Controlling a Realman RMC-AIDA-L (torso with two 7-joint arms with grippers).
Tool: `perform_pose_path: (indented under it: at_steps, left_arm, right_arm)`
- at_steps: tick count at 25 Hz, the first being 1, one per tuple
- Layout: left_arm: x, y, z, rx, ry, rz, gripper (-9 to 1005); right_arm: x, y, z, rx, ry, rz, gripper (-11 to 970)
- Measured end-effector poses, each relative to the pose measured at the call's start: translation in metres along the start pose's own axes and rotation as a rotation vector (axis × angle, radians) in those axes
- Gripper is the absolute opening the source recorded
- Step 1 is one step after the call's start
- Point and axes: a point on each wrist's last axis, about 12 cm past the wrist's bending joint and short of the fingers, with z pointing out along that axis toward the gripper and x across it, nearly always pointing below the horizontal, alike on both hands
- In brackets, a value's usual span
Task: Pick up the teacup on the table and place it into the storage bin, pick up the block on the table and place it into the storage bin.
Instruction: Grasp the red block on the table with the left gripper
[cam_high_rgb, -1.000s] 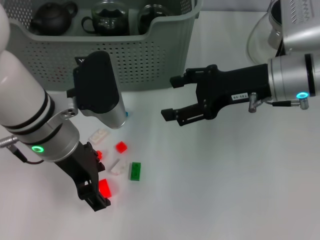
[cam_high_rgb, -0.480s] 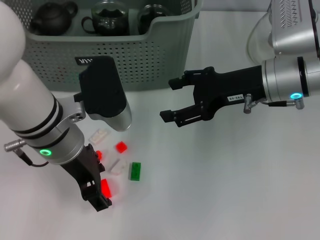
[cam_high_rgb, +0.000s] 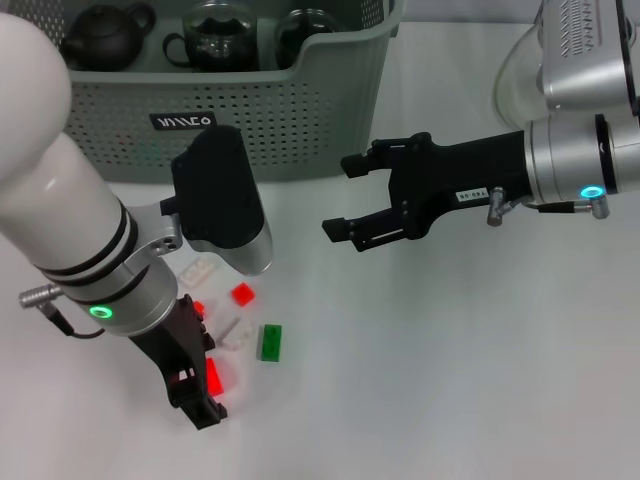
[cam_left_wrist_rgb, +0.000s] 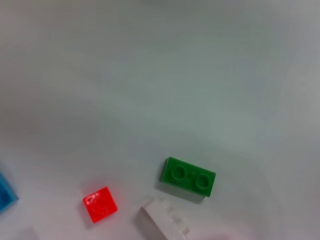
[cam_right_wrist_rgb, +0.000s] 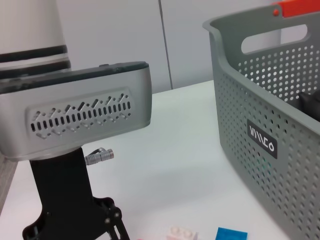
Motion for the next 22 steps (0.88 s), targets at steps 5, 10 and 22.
perform_pose_path:
  at_steps: [5,10,22]
  left_arm:
    - [-0.0001,0.0011,-0.0004,-0.007,-0.005,-0.002,814]
    - [0.0003,0.0034,-0.0005,-0.025,-0.010,-0.002,716]
    - [-0.0001,0.0041,-0.0070,-0.050,-0.023,0.008,443]
  right_arm:
    - [0.0011,-0.0002,-0.0011,0.004,-0.004,0.005,927]
    - [0.0016,-0.0013,-0.0014,0.015,-0.004,0.007,927]
    - [0.0026,-0.0026,-0.0020,0.028,-0.005,0.011,926]
